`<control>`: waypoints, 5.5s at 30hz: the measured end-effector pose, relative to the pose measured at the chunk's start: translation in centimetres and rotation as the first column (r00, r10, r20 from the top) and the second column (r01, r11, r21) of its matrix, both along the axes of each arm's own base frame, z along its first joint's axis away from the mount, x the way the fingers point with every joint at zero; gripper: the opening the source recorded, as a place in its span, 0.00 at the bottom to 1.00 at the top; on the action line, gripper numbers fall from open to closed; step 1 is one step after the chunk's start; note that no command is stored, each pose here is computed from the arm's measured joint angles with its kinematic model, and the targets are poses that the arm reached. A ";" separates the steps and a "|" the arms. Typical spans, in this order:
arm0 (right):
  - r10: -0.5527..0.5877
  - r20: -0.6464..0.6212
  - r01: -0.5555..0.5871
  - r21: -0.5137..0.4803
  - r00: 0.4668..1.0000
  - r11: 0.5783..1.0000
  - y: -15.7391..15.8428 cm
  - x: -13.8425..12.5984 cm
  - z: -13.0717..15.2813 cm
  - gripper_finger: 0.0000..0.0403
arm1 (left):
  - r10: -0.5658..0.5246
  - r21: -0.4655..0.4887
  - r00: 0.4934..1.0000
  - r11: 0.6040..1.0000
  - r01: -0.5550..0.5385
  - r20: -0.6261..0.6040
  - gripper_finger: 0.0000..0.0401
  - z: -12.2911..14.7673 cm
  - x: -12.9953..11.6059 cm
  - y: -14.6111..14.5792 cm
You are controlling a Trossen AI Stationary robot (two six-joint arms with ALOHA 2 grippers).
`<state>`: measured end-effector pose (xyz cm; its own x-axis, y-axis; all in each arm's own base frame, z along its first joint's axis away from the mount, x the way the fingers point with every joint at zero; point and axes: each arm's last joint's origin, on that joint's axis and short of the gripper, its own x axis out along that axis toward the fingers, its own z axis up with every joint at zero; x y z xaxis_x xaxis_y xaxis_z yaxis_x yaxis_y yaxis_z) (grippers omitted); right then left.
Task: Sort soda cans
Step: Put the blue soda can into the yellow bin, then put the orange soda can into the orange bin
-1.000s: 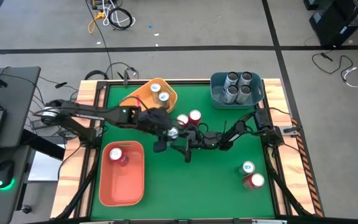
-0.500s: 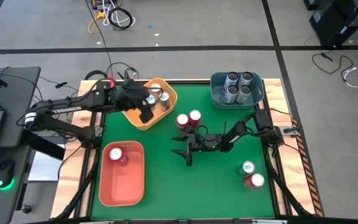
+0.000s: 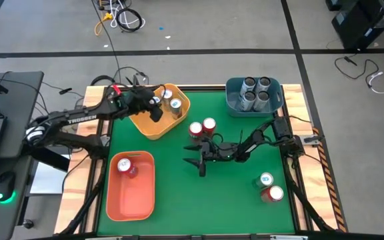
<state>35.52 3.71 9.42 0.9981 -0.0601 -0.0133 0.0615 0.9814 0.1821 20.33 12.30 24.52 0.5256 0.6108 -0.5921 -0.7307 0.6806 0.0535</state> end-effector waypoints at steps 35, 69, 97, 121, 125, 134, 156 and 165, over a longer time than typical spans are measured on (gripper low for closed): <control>-0.004 0.002 0.004 0.022 1.000 1.000 -0.1 0.0 0.0 0.56 | 0.078 0.023 0.997 0.997 -0.078 0.006 0.84 -4.1 -1.6 1.1; 0.035 0.017 -0.035 -0.010 0.999 0.999 0.0 0.0 2.1 0.53 | -0.072 0.055 0.995 0.996 0.069 0.062 0.95 2.9 -1.2 -2.4; -0.088 -0.545 0.055 -0.077 0.833 0.995 -5.3 -5.8 18.2 0.70 | -0.622 0.100 0.764 0.783 0.614 0.174 0.55 3.1 3.3 -8.9; -0.081 -0.882 -0.088 -0.137 0.464 0.987 -9.5 4.0 12.9 0.93 | -0.581 0.224 0.756 0.814 0.536 0.301 0.53 8.2 -5.4 -10.0; -0.048 -0.891 -0.096 -0.102 0.452 0.990 -9.5 4.1 12.3 0.88 | -0.581 0.225 0.758 0.814 0.535 0.298 0.53 8.2 -5.4 -10.0; -0.007 -0.858 -0.150 -0.098 0.514 0.984 -7.0 4.9 14.4 0.71 | -0.540 0.244 0.789 0.840 0.484 0.293 0.53 8.3 -5.4 -9.8; 0.208 -0.543 -0.397 -0.257 0.813 0.881 -1.6 14.5 24.9 0.71 | -0.516 0.401 0.789 0.835 0.377 0.333 0.12 13.7 -10.6 -10.3; 0.273 -0.580 -0.444 -0.175 0.768 0.879 -1.4 16.2 21.6 0.71 | -0.499 0.390 0.803 0.845 0.367 0.324 0.03 13.7 -11.3 -10.3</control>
